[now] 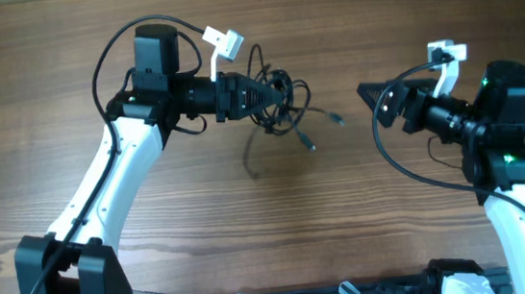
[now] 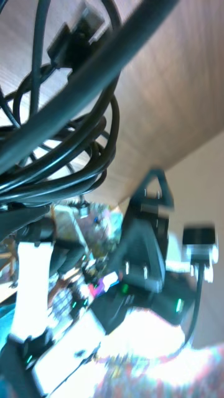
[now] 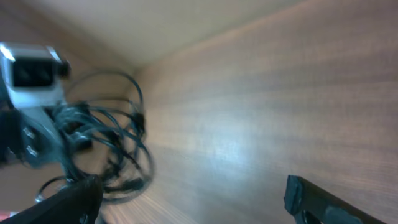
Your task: Untangle cables
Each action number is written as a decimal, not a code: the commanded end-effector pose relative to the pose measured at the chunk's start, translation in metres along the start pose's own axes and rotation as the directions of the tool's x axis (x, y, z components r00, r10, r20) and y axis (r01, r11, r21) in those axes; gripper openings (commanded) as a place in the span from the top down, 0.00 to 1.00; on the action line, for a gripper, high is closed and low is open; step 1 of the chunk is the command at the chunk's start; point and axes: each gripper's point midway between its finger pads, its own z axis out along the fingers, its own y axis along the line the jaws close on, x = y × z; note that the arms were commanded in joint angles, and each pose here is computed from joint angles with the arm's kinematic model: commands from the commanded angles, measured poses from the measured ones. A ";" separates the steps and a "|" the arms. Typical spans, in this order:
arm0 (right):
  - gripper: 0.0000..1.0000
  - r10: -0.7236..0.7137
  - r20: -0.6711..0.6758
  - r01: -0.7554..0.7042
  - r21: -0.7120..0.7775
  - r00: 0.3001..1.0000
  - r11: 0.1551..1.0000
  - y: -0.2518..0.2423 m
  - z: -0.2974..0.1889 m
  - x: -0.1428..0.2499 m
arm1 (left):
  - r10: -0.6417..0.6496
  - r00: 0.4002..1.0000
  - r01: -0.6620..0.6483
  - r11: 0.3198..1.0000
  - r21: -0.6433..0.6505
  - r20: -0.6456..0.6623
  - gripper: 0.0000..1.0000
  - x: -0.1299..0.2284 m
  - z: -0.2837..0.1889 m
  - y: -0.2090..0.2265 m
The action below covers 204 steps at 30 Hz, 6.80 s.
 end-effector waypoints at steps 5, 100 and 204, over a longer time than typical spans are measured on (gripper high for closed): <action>0.07 -0.203 -0.153 0.142 -0.337 0.967 0.931 0.031 0.025 0.044 | 0.044 0.998 -0.038 0.989 0.141 -0.038 0.96 0.007 0.002 -0.029; 0.95 0.055 -0.173 -0.081 -0.149 0.983 0.985 0.018 0.100 0.033 | -0.583 0.801 0.345 0.259 -0.902 0.139 0.96 0.156 -0.007 0.232; 0.92 0.476 -0.289 -0.468 0.098 0.831 0.878 0.000 0.240 0.145 | -0.461 0.887 0.136 0.291 -0.947 -0.014 0.45 0.176 -0.082 0.186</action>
